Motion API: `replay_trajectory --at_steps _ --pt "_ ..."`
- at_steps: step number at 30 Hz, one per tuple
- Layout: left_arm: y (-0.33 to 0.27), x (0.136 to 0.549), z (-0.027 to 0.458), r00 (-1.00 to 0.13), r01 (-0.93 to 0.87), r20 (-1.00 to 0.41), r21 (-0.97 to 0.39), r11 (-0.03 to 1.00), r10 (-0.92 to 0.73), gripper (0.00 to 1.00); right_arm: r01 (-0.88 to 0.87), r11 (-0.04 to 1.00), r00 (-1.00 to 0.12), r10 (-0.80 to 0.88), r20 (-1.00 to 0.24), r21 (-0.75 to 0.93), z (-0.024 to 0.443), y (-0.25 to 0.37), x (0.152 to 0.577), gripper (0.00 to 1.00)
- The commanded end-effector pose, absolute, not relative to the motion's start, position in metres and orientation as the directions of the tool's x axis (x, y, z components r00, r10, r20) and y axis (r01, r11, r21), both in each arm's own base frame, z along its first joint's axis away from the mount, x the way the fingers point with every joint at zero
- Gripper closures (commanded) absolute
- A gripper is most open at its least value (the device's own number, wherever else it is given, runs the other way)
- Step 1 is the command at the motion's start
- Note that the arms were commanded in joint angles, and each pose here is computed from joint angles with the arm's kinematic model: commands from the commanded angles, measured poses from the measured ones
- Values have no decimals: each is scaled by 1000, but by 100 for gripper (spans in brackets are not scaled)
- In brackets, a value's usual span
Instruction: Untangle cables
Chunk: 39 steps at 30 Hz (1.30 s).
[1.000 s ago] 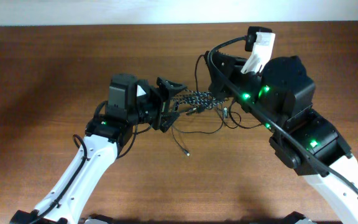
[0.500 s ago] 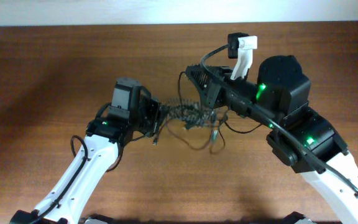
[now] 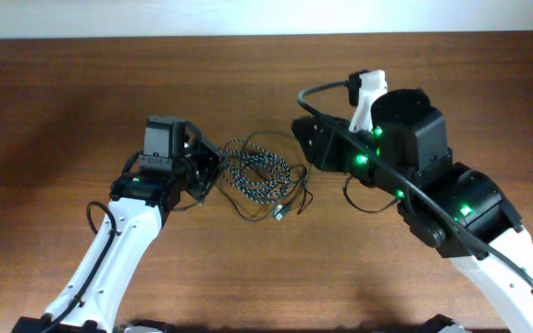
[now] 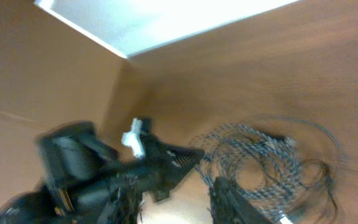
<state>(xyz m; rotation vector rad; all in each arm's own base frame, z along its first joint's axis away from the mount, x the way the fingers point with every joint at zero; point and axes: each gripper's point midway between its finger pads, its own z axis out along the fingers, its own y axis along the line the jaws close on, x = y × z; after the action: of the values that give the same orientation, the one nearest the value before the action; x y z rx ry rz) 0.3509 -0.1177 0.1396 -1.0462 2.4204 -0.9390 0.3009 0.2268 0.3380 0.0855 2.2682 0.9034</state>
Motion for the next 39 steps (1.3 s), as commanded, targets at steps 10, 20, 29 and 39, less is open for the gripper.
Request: replay_trajectory --at_steps 10,20,29,39 --pt "-97 329 116 -647 -612 -48 -563 555 -761 1 66 926 -940 182 -287 371 207 211 291 43" --pt "-71 327 106 -792 -405 -303 -389 827 -530 1 94 948 -942 184 -282 305 188 199 290 20" --pt "-60 329 102 -777 -432 -330 -339 836 -536 1 96 948 -943 184 -278 302 187 198 289 1" --pt "-87 345 42 -841 -406 -232 -327 853 -489 0 95 949 -943 184 -279 302 187 198 289 1"
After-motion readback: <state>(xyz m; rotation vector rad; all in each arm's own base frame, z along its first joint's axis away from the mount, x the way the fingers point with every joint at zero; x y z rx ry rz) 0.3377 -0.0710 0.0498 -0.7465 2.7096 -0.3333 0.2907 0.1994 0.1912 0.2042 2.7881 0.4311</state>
